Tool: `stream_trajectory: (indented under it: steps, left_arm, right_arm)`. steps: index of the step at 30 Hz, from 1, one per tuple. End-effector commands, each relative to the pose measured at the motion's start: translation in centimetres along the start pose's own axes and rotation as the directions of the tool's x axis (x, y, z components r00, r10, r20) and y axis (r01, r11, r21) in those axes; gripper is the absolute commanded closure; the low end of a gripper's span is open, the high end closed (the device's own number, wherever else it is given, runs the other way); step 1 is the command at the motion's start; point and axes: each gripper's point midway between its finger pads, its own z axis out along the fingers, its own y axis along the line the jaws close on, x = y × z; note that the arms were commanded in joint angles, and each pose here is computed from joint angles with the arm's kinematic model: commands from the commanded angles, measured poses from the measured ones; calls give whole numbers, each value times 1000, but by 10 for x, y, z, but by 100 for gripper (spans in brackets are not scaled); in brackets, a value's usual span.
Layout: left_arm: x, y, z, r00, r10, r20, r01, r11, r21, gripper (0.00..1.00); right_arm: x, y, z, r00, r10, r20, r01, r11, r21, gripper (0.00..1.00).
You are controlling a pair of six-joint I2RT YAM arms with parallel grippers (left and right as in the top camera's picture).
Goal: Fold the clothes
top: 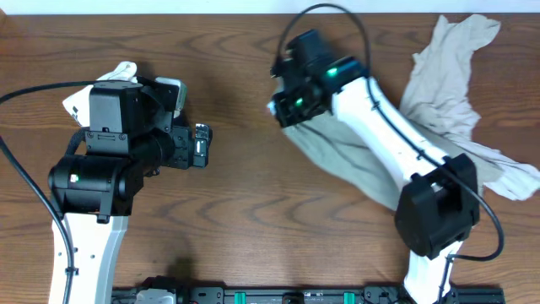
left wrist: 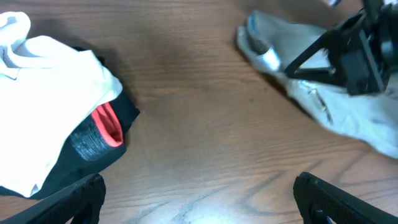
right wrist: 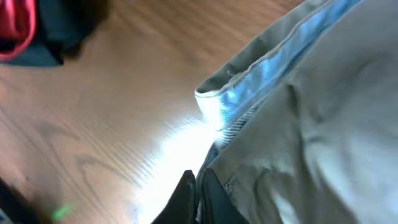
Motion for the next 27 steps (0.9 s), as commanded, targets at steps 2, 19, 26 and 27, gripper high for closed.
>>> stream_trajectory:
  steps: [2,19,26,27]
  left_arm:
    - [-3,3,-5,1000,9,10,-9,1000,-22,2]
    - [16,-31,61,977,29,-210,5,987,161,2]
    - [36,-58,127,929,109,-355,-32,976,216,2]
    - [40,-61,135,921,117,-371,-34,975,221,2]
  right_arm:
    - [-13,-54,-14,996,72,59,-80,986,146,82]
    - [59,-327,-68,723,671,163,-689,687,231,32]
    - [110,-363,-33,645,758,97,-716,554,426,29]
    - [116,-365,-30,641,763,86,-710,547,444,35]
